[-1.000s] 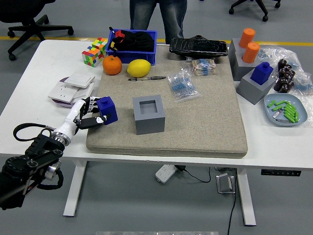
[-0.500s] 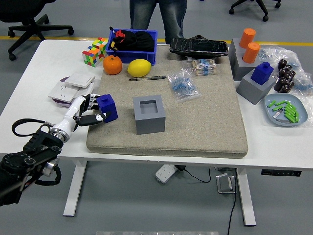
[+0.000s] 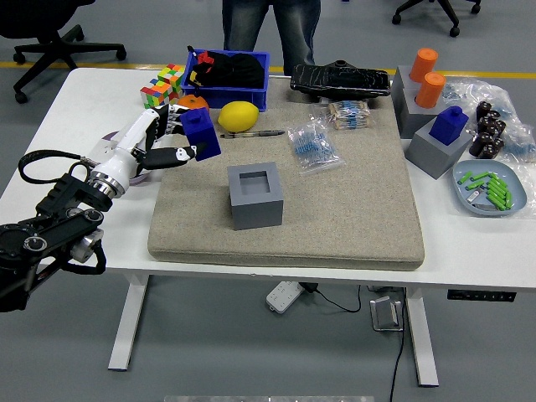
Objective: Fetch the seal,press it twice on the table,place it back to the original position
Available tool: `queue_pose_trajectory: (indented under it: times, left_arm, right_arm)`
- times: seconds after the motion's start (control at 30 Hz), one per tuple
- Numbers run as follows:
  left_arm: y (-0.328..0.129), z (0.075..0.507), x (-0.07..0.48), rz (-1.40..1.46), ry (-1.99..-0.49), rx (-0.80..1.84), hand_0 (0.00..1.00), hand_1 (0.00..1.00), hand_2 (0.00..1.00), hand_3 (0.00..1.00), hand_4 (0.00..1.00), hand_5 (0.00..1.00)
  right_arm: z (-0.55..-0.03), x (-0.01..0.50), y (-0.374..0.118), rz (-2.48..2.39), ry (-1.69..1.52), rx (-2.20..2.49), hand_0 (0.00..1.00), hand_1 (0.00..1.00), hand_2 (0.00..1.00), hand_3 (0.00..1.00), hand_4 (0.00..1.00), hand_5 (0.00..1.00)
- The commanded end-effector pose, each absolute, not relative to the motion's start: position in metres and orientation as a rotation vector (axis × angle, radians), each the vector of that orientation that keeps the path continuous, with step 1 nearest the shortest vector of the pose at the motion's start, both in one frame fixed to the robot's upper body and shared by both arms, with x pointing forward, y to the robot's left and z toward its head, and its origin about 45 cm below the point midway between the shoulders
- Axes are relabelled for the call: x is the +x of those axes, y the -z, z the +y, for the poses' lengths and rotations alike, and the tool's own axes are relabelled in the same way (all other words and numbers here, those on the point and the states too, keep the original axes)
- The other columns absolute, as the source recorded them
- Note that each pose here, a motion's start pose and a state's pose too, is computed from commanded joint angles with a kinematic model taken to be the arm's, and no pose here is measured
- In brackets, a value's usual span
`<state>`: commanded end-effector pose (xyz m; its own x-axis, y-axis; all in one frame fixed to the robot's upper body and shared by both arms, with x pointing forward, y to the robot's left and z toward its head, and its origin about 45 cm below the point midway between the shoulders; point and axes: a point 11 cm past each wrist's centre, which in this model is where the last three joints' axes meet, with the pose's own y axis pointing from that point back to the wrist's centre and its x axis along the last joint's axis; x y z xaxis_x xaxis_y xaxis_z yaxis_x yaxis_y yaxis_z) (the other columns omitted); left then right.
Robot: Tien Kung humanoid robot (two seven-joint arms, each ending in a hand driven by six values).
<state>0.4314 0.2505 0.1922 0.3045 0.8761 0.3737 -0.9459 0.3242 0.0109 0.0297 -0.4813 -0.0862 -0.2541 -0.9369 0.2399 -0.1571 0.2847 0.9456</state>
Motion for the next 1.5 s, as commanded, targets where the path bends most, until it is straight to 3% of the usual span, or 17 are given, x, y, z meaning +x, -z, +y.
queue_pose_trajectory:
  times: [0.33, 1.5]
  left_arm:
    - [-0.189, 0.209, 0.425, -0.342, -1.069, 0.293, 0.656, 0.517, 0.479, 0.584, 0.702, 0.002]
    - [-0.171, 0.184, 0.425, -0.341, -1.009, 0.352, 0.652, 0.517, 0.481, 0.585, 0.709, 0.002]
  right_arm:
    - [-0.482, 0.032, 0.086, -1.643, 1.067, 1.023, 0.734, 0.683, 0.652, 0.617, 0.716, 0.516]
    - [-0.485, 0.036, 0.084, -1.647, 1.058, 1.025, 0.734, 0.683, 0.652, 0.618, 0.716, 0.515]
